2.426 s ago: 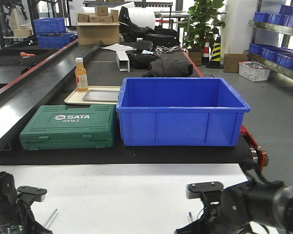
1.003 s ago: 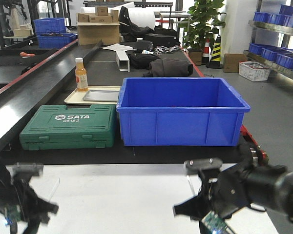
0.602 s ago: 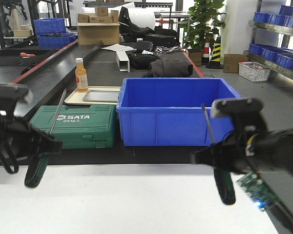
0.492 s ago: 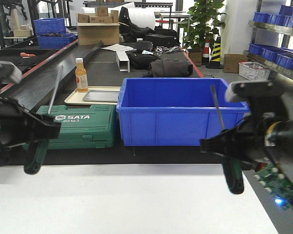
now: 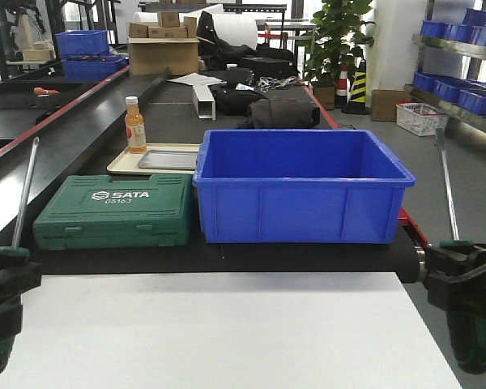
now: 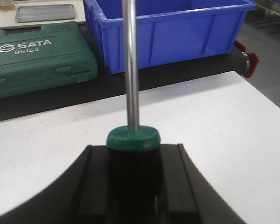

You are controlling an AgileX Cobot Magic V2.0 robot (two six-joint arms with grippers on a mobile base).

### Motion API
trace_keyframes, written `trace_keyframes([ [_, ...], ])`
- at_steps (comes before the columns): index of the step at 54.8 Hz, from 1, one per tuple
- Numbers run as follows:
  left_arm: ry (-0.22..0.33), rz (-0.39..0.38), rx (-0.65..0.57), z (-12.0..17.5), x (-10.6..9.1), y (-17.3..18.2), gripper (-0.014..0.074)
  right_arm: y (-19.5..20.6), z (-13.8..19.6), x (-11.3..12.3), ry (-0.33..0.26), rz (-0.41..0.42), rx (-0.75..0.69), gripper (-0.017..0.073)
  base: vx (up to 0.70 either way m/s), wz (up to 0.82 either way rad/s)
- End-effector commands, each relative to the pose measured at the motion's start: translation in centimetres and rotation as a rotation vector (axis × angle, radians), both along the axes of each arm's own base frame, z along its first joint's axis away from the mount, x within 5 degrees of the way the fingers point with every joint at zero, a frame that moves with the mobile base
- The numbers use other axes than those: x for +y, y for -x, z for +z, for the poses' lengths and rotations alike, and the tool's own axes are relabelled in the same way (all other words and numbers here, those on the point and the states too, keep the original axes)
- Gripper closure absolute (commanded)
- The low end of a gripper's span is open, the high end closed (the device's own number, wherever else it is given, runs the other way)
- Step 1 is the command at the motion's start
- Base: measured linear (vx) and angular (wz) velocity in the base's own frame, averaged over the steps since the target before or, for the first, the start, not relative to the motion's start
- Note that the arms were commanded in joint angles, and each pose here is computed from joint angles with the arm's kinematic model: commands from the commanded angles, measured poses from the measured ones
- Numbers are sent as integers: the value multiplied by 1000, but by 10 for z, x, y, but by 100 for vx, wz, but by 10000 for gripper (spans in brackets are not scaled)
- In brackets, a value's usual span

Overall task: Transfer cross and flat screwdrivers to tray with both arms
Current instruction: 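Lift both screwdrivers upright and raise them off the table, then hold both screwdrivers while the base turns away from the table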

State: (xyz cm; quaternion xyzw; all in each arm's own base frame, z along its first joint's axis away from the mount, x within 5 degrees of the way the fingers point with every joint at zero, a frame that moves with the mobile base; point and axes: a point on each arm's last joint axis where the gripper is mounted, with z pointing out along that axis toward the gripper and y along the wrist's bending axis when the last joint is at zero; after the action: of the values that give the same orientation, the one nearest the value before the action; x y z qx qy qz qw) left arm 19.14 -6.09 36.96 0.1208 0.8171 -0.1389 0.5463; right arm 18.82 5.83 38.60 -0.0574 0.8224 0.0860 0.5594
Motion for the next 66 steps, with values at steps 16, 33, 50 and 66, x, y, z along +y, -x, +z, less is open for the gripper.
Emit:
trace_keyframes([
  [16,70,37,-147,22,4,7,592,7,18,-3,-7,14,-116,567,0,0],
  [33,70,37,-148,22,4,7,592,7,18,-3,-7,14,-116,567,0,0],
  [50,70,37,-148,22,4,7,590,7,18,-3,-7,14,-116,567,0,0],
  [66,70,37,-148,22,4,7,590,7,18,-3,-7,14,-116,567,-1,1],
])
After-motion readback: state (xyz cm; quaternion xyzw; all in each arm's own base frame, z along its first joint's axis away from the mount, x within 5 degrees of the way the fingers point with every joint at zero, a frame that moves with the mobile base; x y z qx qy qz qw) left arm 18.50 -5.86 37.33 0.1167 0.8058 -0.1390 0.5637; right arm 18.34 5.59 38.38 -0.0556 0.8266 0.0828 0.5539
